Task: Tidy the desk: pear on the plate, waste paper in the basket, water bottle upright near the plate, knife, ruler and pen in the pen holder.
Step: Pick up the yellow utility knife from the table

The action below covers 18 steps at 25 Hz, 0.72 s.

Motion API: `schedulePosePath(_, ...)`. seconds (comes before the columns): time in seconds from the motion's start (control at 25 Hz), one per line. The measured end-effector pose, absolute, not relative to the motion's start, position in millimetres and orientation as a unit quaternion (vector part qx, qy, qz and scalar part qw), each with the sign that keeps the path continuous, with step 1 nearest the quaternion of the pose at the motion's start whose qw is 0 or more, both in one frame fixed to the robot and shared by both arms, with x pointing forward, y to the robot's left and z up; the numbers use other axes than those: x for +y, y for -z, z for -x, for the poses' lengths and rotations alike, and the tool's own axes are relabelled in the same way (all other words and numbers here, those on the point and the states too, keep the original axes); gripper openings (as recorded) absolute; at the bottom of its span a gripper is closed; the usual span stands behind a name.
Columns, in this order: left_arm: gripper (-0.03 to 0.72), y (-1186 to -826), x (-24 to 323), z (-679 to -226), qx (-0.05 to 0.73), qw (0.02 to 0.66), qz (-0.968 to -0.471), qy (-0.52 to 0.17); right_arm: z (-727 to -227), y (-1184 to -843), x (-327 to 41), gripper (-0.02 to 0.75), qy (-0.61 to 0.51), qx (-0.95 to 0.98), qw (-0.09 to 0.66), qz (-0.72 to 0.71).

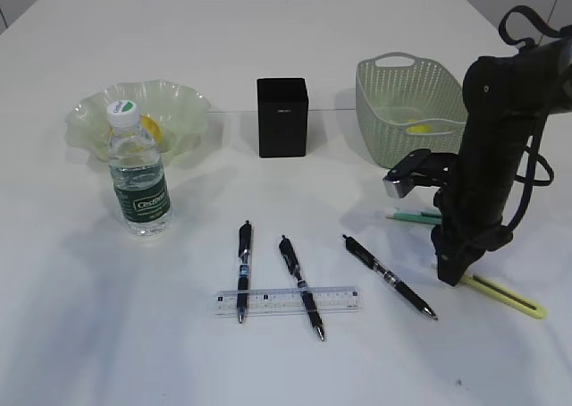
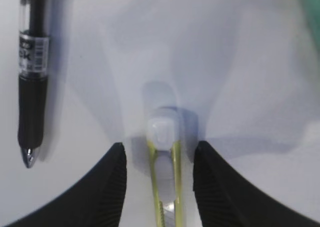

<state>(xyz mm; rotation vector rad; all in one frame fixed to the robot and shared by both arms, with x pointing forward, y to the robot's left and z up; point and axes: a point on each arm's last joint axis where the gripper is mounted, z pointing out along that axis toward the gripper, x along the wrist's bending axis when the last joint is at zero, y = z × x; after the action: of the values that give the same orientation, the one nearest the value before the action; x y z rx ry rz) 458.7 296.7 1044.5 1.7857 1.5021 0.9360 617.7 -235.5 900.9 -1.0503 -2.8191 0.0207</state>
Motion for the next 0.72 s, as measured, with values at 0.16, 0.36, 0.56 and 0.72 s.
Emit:
schedulePosePath(0.16,0.382,-1044.5,296.7,-458.7,0.568,0.309,-0.676,-0.354,-620.7,-900.6,-235.1,0.335,0.001,-0.935,0.052,0.35)
schedulePosePath(0.36,0.382,-1044.7,296.6,-458.7,0.569,0.31,-0.675,-0.354,-624.7,-900.4,-234.3,0.335,0.013,-0.934,0.033,0.356)
schedulePosePath(0.56,0.382,-1045.5,296.6,-459.3,0.567,0.313,-0.673,-0.357,-625.7,-898.9,-233.8,0.335,0.016,-0.933,0.031,0.359)
schedulePosePath(0.72,0.382,-1046.0,296.5,-459.6,0.566,0.315,-0.671,-0.36,-626.3,-898.9,-232.8,0.334,0.022,-0.931,0.029,0.364)
